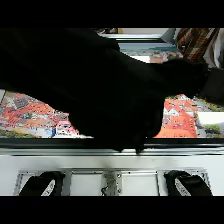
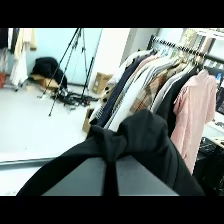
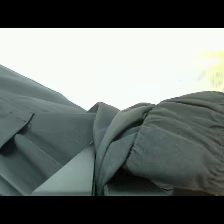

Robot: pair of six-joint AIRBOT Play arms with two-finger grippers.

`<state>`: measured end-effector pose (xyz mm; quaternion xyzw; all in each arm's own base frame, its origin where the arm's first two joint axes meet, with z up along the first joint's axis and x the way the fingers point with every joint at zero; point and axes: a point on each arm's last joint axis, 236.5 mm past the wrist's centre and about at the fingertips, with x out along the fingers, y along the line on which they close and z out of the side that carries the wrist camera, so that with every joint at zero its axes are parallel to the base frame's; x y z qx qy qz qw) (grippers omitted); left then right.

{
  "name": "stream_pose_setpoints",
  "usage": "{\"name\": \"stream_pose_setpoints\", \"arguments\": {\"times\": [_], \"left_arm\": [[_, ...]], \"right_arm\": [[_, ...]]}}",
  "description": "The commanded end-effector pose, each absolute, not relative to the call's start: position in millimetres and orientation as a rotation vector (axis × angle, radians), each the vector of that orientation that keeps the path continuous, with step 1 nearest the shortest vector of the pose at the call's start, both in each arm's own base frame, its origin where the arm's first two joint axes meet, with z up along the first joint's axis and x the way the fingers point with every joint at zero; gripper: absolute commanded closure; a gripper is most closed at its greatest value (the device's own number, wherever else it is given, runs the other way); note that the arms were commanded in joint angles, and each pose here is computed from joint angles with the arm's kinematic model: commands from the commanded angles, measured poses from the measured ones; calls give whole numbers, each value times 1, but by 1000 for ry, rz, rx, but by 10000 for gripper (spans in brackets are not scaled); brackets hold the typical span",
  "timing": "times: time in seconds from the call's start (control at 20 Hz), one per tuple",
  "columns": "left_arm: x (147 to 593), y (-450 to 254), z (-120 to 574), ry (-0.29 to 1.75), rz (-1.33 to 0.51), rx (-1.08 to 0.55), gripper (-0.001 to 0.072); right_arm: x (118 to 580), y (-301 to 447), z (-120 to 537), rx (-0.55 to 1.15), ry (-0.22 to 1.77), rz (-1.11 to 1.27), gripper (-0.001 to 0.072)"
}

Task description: Fold the clothes and pants, and hang the long-sleeved shirts on hangers.

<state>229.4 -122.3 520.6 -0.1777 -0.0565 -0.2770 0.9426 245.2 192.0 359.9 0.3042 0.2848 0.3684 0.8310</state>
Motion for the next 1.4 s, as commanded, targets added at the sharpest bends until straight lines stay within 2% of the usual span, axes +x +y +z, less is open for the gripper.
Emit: {"name": "stream_pose_setpoints", "arguments": {"times": [0.0, 0.15, 0.3, 0.4, 0.55, 0.6, 0.65, 0.7, 0.75, 0.8, 0.85, 1.0, 1.15, 1.35], "left_arm": [[277, -128, 516, -70, -554, -371, 698], [367, -139, 461, 95, -521, -395, 698], [461, -156, 374, 300, -489, -427, 698], [516, -171, 317, 398, -476, -442, 698], [584, -197, 248, 487, -478, -451, 698], [597, -205, 229, 518, -484, -443, 697], [608, -207, 214, 537, -482, -444, 678], [614, -204, 201, 553, -471, -444, 376], [618, -195, 192, 561, -448, -455, 24], [618, -181, 186, 570, -420, -464, 9], [616, -163, 181, 586, -393, -470, 43], [590, -101, 175, 683, -318, -477, 43], [535, -49, 155, 837, -250, -484, 43], [433, -27, 91, 1053, -143, -444, 43]], "right_arm": [[233, 177, 316, 720, 811, 618, 694], [257, 173, 255, 753, 971, 528, 694], [298, 172, 184, 801, 1100, 446, 694], [350, 164, 143, 835, 1090, 363, 694], [447, 140, 107, 888, 909, 260, 688], [476, 130, 105, 883, 832, 246, 634], [498, 119, 107, 878, 773, 234, 469], [515, 108, 114, 876, 729, 231, 307], [528, 97, 126, 851, 683, 239, 226], [535, 84, 139, 813, 640, 245, 221], [539, 69, 156, 792, 594, 239, 221], [526, 31, 204, 708, 476, 220, 222], [491, 30, 229, 549, 484, 260, 223], [436, 42, 211, 410, 633, 295, 223]]}}
